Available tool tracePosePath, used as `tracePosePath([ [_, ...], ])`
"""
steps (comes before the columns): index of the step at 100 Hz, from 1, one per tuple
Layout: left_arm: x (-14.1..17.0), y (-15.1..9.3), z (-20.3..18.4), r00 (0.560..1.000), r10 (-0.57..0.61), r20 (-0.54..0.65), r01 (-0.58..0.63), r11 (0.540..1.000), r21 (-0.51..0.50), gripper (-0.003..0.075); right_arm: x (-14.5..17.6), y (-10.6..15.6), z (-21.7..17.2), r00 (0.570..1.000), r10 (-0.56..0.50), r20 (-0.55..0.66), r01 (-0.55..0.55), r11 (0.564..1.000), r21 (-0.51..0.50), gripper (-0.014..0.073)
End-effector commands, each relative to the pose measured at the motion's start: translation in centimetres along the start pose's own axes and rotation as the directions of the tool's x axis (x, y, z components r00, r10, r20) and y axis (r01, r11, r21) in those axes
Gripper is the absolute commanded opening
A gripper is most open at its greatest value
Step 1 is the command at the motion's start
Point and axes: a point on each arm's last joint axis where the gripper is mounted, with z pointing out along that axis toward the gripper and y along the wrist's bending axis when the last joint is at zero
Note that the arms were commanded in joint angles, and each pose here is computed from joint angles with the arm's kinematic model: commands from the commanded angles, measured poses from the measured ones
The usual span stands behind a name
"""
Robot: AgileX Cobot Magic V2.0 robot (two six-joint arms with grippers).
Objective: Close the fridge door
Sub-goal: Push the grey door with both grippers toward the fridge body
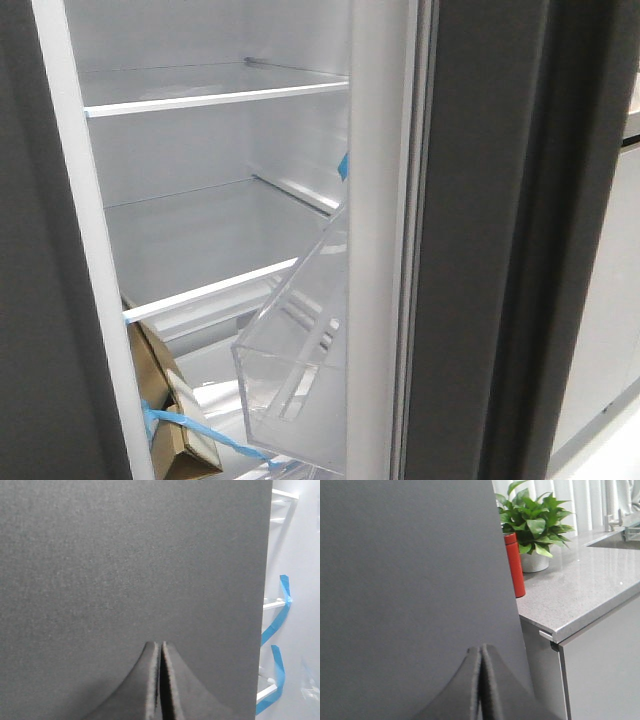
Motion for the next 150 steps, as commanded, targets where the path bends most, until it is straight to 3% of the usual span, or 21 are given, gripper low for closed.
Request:
tracePosePath([
  [1,0.5,0.1,-0.1,0.999,-0.007,0.048,0.008,1.000,-0.003,-0.0020,-2.6,0.6,0.6,0.998,-0.038,0.042,0.039,0.999,-0.032,-0.0045],
  [22,0.5,0.1,-0.1,0.999,-0.007,0.048,0.008,1.000,-0.003,-0.0020,-4.5,2.1,1.5,0.998,-0.062,0.025,0.065,0.980,-0.187,-0.0044],
  [47,0.5,0.1,-0.1,0.999,-0.007,0.048,0.008,1.000,-0.003,-0.0020,-4.4,3.5,3.5,0.995,-0.093,-0.035,0.076,0.943,-0.324,-0.0044],
  [100,0.5,0.1,-0.1,0.999,-0.007,0.048,0.008,1.000,-0.003,-0.0020,-4.1,6.1,7.9,0.982,-0.164,-0.089,0.110,0.892,-0.438,-0.0044],
  [150,0.5,0.1,-0.1,0.999,-0.007,0.048,0.008,1.000,-0.003,-0.0020,-5.3,12.3,14.0,0.972,-0.223,-0.071,0.141,0.801,-0.581,-0.0045],
])
